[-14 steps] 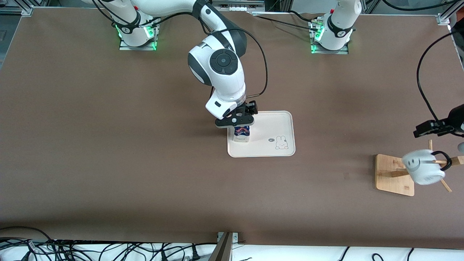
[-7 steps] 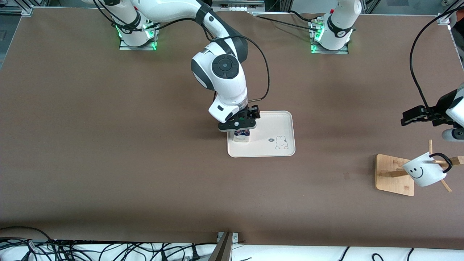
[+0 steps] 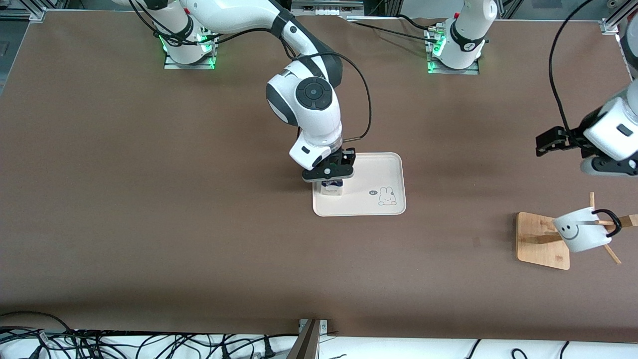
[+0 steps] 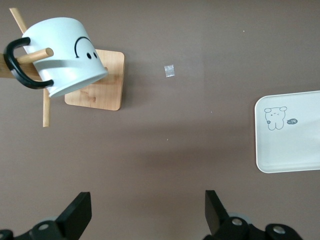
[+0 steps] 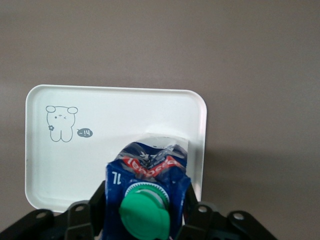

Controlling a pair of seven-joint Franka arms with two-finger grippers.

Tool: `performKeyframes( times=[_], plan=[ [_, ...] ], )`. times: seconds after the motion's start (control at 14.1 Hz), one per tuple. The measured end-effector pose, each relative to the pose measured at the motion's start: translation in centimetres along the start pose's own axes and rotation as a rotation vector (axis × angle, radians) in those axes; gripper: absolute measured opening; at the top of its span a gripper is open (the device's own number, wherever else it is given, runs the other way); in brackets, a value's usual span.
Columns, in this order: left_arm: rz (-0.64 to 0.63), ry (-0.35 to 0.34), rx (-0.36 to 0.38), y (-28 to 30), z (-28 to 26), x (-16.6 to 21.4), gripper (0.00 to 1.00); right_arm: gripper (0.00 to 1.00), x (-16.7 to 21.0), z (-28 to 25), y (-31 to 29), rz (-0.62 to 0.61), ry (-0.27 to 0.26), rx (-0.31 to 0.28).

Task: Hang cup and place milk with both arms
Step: 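Lift the milk carton with the right gripper while the left gripper withdraws, then lower the milk carton onto the table beside the tray with the right gripper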

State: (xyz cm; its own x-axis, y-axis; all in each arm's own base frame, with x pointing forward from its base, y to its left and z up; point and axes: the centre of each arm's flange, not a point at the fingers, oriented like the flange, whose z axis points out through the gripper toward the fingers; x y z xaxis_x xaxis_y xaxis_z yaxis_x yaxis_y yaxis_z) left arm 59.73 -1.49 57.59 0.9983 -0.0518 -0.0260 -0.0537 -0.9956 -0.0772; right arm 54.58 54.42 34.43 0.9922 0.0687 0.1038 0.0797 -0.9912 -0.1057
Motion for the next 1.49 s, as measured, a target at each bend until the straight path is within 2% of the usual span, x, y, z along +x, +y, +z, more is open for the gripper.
performKeyframes(
  times=[0.07,0.21,0.5,0.64,0.85,1.14,1.35,1.49],
  plan=[
    [0.002,0.038,0.007,0.3,-0.1,-0.4,1.0,0.53,0.1,-0.1,0.1,0.001,-0.002,-0.004],
    [-0.003,0.104,0.01,0.1,0.0,-1.5,1.0,0.51,0.3,-0.4,0.5,0.006,-0.015,-0.023],
    [-0.002,0.08,-0.019,0.6,-0.6,-3.1,1.0,0.51,1.4,-6.4,2.0,0.003,-0.02,-0.03],
    [0.0,0.081,-0.035,1.0,-0.7,-3.1,1.0,0.51,3.0,-10.6,4.9,-0.021,-0.034,-0.007],
    [-0.002,0.062,-0.039,0.9,-0.5,-3.3,1.0,0.51,7.0,-14.6,13.9,-0.099,-0.069,-0.016],
    [0.012,0.051,-0.039,1.5,-0.5,-3.4,1.0,0.52,11.2,-14.2,27.8,-0.161,-0.121,-0.062],
    [0.014,0.05,-0.043,1.6,-0.5,-3.4,1.0,0.52,10.9,-12.7,34.9,-0.181,-0.176,-0.098],
    [0.011,0.049,-0.058,1.7,-0.5,-3.4,1.0,0.53,9.6,-11.5,39.4,-0.175,-0.19,-0.111]
  ],
)
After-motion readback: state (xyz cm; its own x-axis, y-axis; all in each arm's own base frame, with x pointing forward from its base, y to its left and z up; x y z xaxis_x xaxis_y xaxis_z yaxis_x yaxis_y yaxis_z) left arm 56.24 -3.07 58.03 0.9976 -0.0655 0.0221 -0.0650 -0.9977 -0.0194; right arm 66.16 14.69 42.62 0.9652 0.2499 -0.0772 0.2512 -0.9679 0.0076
